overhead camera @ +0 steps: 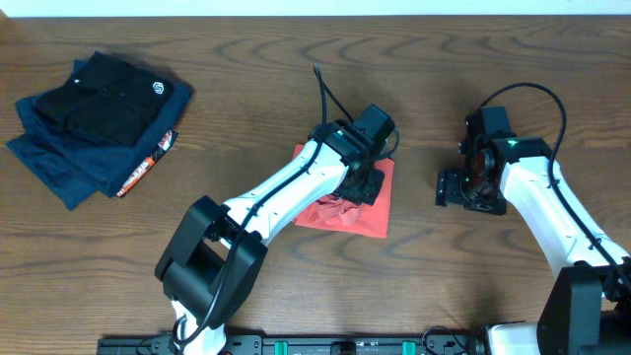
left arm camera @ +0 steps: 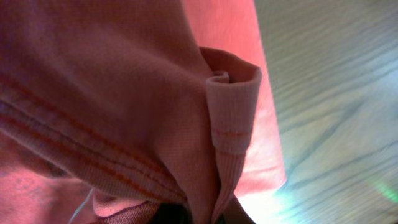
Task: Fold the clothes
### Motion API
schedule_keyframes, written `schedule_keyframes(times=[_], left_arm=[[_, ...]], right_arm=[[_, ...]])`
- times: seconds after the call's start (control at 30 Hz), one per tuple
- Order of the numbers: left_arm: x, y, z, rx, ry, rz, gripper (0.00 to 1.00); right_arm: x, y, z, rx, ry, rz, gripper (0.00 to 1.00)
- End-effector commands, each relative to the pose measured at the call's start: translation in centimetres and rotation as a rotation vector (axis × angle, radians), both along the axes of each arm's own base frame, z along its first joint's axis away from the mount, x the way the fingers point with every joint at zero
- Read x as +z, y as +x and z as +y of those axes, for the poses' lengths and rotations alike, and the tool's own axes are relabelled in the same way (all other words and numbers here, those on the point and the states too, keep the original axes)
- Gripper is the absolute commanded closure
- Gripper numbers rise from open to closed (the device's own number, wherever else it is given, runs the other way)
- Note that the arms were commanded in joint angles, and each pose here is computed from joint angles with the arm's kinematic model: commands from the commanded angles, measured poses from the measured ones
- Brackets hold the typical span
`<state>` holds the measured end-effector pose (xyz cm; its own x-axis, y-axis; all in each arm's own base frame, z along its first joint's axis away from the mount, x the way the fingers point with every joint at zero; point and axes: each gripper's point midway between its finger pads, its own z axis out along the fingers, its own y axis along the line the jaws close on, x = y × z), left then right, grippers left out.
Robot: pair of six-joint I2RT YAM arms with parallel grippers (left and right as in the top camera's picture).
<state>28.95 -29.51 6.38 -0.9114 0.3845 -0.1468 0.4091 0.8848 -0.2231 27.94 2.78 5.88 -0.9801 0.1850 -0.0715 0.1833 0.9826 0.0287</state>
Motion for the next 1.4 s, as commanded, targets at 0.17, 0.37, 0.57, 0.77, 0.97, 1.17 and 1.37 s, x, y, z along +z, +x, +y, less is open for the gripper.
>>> schedule_keyframes(times=[0.17,0.37,0.57,0.77,0.97,1.17,1.37], left_arm=[[1.5,0.3,-2.7,0.153,-0.148,0.064,0.94],[2.8,0.2,-5.3,0.193,-0.288,0.127,0.94],[3.5,-0.6,-5.9,0.188,-0.336,0.187,0.94],[5.5,0.7,-5.0,0.196,-0.376,0.140,0.94],[6.0,1.1,-4.5,0.208,-0.384,0.131,0.94],[6.1,1.1,-4.7,0.203,-0.394,0.137,0.94],[7.5,1.0,-5.5,0.191,-0.448,0.136,0.94]], right_arm=[[0.4,0.0,-0.2,0.000,0.000,-0.002,0.24],[0.4,0.0,-0.2,0.000,0.000,-0.002,0.24],[0.4,-0.2,-0.2,0.000,-0.001,0.006,0.24],[-0.8,0.1,0.7,0.017,0.046,0.001,0.40],[-3.6,0.5,3.1,0.060,0.112,0.015,0.57],[-6.1,0.6,5.0,0.080,0.120,0.048,0.58],[-7.4,0.5,6.6,0.114,0.125,0.063,0.57]])
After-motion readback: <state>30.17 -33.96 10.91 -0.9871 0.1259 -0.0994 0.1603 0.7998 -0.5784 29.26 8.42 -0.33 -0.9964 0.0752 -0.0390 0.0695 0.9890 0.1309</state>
